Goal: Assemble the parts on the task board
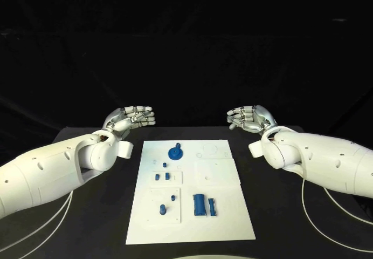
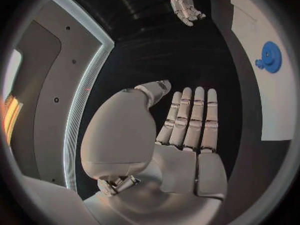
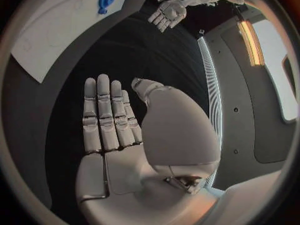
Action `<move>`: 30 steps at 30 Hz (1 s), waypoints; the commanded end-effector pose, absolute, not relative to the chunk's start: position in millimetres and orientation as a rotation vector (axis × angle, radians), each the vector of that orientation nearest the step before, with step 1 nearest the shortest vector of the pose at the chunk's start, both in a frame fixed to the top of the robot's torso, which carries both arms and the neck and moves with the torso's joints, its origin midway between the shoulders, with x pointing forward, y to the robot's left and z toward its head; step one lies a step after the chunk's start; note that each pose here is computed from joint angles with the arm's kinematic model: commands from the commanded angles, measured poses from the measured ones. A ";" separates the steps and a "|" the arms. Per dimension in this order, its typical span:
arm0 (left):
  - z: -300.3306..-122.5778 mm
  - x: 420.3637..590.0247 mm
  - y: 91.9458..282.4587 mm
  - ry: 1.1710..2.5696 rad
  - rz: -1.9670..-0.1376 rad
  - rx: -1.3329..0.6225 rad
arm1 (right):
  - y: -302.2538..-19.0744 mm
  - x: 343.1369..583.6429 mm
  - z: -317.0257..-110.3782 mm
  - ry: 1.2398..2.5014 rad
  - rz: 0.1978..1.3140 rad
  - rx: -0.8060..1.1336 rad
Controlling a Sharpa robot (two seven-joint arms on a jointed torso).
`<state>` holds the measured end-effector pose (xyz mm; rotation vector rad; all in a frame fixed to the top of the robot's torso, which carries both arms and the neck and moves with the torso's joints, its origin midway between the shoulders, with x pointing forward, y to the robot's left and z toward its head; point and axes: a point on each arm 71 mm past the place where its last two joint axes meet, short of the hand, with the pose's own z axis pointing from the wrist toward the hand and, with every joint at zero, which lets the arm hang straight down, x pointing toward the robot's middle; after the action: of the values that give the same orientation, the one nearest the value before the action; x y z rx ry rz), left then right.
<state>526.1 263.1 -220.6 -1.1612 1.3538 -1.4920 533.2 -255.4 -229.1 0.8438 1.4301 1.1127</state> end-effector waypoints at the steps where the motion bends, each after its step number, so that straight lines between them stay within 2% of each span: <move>1: -220.6 533.1 265.7 1.215 -1.474 -1.209 | -253.7 541.3 -227.9 1.371 1.265 0.903; 2: -222.4 528.9 261.7 1.336 -1.487 -1.171 | -256.2 537.7 -229.4 1.416 1.124 0.856; 12: -225.0 517.8 246.4 1.312 -1.435 -1.183 | -235.6 517.7 -231.8 1.350 1.171 0.956; 21: -226.7 486.2 212.4 1.255 -1.311 -1.202 | -200.8 474.5 -227.3 1.242 1.223 1.155; 30: -224.6 464.3 194.3 1.222 -1.237 -1.208 | -192.4 461.8 -224.2 1.218 1.229 1.209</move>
<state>465.7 190.3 -228.3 -1.2389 1.2899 -1.3285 462.0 -188.9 -225.1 1.1891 1.2624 1.2635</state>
